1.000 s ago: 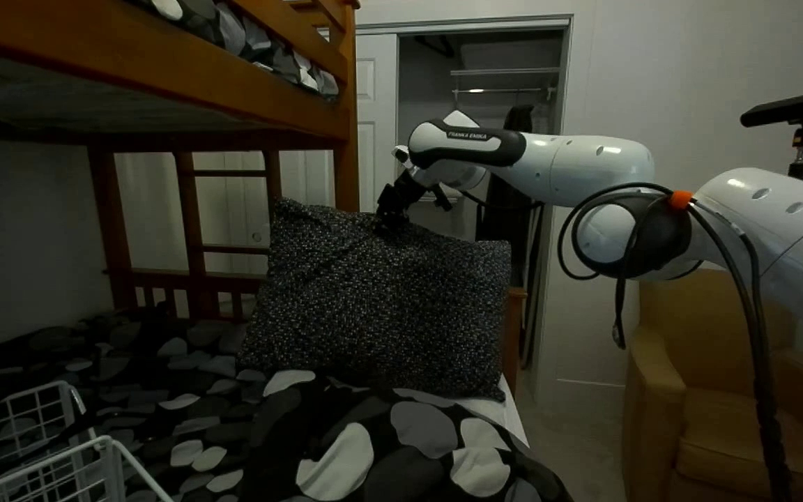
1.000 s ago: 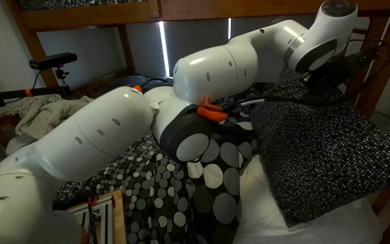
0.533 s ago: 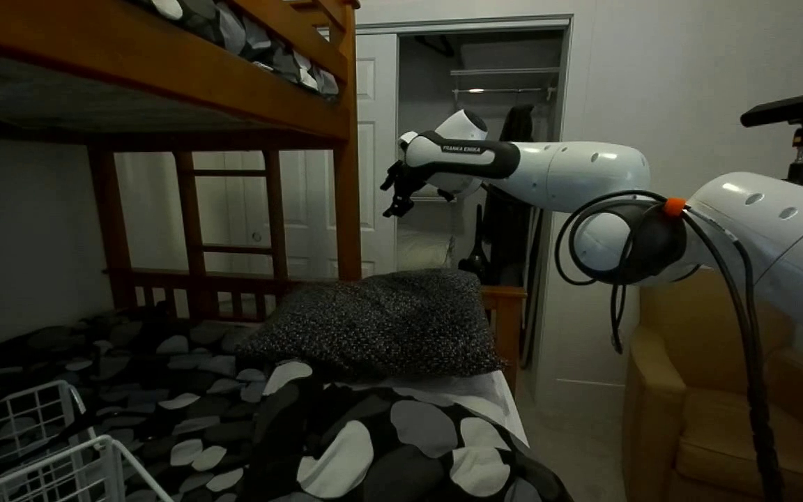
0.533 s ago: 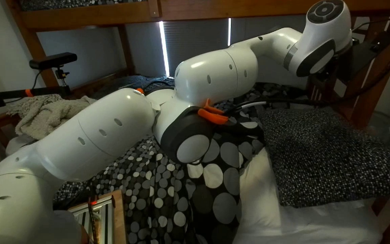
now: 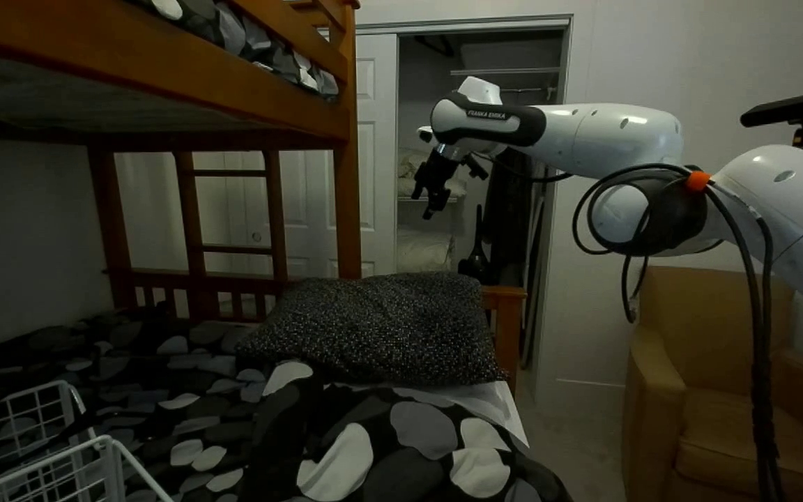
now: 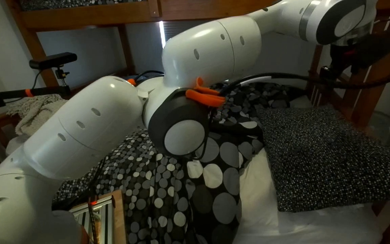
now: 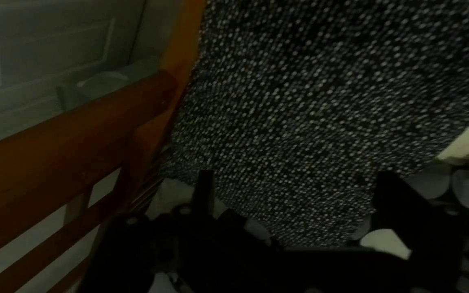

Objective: Move the pillow to the right

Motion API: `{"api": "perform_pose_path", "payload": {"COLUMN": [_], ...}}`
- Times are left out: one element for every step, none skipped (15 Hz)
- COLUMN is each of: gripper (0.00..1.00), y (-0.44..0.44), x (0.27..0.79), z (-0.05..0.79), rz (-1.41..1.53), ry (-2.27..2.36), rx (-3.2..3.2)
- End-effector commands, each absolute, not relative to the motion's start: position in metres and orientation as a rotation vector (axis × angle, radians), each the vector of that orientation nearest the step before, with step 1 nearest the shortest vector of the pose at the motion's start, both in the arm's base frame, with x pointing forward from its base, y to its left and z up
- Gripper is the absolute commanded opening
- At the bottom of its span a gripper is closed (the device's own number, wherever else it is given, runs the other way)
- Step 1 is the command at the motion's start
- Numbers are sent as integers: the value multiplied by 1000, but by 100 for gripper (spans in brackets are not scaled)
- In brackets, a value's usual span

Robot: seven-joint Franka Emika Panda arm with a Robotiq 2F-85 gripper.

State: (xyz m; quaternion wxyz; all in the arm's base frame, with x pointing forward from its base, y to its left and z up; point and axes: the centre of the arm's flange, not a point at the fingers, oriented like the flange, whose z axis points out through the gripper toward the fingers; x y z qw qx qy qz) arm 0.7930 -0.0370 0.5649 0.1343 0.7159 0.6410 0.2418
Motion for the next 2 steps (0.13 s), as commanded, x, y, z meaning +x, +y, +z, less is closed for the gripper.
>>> {"api": "perform_pose_path", "payload": {"gripper": [100,100], "y": [-47,-56], "x": [785,778], "z": [569,573], "rz": [641,601], "ry": [1882,1900], "rx": [2111,2135]}}
